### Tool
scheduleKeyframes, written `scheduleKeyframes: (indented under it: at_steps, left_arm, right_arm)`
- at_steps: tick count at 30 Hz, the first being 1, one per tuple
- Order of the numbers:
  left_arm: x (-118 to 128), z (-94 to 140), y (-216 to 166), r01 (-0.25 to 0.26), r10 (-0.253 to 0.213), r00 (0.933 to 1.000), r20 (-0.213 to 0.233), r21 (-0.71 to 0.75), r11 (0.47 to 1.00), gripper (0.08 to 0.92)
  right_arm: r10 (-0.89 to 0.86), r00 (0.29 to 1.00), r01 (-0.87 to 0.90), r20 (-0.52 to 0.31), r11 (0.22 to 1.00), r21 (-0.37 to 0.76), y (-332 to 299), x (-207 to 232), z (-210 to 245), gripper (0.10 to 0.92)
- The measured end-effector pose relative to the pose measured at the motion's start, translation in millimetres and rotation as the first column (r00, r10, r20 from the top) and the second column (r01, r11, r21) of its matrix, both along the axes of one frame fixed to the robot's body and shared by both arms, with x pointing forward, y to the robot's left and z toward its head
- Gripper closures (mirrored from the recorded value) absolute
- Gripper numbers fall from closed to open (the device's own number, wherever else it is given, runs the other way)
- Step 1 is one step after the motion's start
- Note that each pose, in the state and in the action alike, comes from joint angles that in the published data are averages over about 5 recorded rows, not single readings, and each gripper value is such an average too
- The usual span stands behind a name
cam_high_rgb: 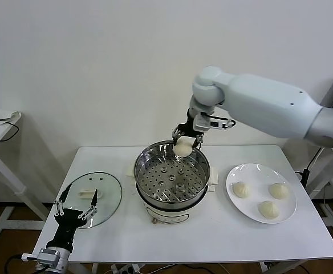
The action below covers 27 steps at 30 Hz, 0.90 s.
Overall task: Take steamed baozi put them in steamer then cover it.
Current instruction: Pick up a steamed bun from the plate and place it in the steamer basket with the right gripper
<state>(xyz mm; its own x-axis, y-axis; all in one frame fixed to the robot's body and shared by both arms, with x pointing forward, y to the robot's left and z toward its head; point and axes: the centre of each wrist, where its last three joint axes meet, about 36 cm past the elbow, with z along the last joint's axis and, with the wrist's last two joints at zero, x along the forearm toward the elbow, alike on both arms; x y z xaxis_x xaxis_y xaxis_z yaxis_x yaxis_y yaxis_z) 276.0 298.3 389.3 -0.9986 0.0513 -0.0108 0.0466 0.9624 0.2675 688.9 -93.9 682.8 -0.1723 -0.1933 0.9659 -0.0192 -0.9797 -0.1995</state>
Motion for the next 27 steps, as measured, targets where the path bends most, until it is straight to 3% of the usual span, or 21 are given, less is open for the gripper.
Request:
scheduleKeyframes:
  at_steps: [22,27]
  left_arm:
    - [-2.4,-3.2,3.0,-0.002,0.002,1.0,-0.003,0.003,1.0,0.177]
    - [-2.5,-3.6,2.9,-0.002,0.002,1.0,-0.003,0.002,1.0,0.177]
  right_arm:
    - [0.006,1.0,-0.006,-0.016,1.0,-0.003,20.3,22.0,-69.6,0.329]
    - [-0.007,1.0,0.007,-0.005,1.0,0.005,17.8,22.4,-73.1,0.25]
